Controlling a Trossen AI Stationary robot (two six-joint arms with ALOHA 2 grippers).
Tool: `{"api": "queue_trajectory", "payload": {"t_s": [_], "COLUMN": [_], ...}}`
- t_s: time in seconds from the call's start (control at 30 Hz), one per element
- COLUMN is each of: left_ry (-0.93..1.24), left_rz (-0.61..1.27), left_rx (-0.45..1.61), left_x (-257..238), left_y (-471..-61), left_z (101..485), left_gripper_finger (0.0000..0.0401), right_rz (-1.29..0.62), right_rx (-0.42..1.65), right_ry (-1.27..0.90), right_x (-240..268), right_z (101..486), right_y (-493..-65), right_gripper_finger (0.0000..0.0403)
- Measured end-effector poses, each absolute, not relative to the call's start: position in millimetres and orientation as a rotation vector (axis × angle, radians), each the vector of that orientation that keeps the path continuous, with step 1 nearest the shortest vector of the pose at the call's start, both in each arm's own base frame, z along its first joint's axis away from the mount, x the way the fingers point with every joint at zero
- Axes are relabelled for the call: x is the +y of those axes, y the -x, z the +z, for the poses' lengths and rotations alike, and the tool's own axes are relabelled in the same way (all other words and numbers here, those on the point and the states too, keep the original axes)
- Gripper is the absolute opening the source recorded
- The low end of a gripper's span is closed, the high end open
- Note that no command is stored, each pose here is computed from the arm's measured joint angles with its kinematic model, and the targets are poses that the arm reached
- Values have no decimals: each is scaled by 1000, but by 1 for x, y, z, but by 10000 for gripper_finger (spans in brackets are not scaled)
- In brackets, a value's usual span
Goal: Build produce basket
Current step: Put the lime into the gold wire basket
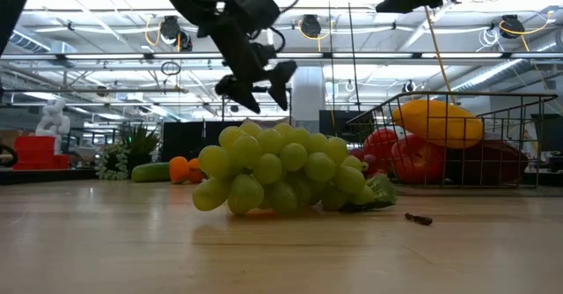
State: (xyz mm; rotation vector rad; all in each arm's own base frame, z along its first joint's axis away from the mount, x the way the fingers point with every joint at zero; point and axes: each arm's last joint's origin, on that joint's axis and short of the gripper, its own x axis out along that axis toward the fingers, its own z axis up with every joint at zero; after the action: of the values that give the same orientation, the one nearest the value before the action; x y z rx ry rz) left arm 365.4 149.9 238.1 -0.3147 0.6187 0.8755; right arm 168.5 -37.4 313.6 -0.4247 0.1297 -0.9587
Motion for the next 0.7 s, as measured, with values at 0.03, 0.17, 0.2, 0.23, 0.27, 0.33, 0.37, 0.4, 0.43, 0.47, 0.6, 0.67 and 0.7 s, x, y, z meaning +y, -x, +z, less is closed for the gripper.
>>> {"api": "queue_trajectory", "payload": {"t_s": [0.03, 0.17, 0.2, 0.23, 0.27, 0.33, 0.37, 0.4, 0.43, 0.47, 0.6, 0.67, 0.7], "left_ry": [311, 307, 306, 306, 306, 325, 334, 344, 352, 357, 350, 363, 373], "left_rz": [869, 853, 856, 860, 865, 881, 889, 899, 910, 928, 997, 1002, 998], "left_rx": [624, 675, 684, 695, 702, 708, 720, 724, 726, 731, 740, 744, 740], "left_x": [152, 159, 161, 162, 163, 167, 168, 169, 170, 171, 176, 179, 180], "left_y": [-370, -384, -386, -387, -389, -390, -390, -391, -391, -390, -388, -388, -388], "left_z": [235, 219, 215, 212, 208, 201, 196, 192, 189, 187, 180, 176, 175], "left_gripper_finger": [349, 361, 367, 374, 382, 395, 397, 397, 395, 394, 393, 393, 393], "right_rz": [-959, -958, -957, -957, -956, -955, -954, -954, -954, -953, -953, -952, -952], "right_rx": [130, 132, 135, 137, 140, 146, 147, 149, 151, 152, 155, 158, 158], "right_ry": [425, 428, 430, 431, 432, 435, 435, 436, 437, 437, 443, 448, 449], "right_x": [-37, -37, -37, -37, -37, -37, -37, -37, -37, -37, -37, -37, -37], "right_z": [314, 314, 313, 313, 313, 312, 312, 312, 312, 312, 312, 312, 312], "right_y": [-169, -168, -169, -169, -169, -169, -169, -169, -169, -169, -169, -169, -169], "right_gripper_finger": [357, 357, 357, 357, 357, 357, 357, 357, 357, 357, 357, 357, 357]}}
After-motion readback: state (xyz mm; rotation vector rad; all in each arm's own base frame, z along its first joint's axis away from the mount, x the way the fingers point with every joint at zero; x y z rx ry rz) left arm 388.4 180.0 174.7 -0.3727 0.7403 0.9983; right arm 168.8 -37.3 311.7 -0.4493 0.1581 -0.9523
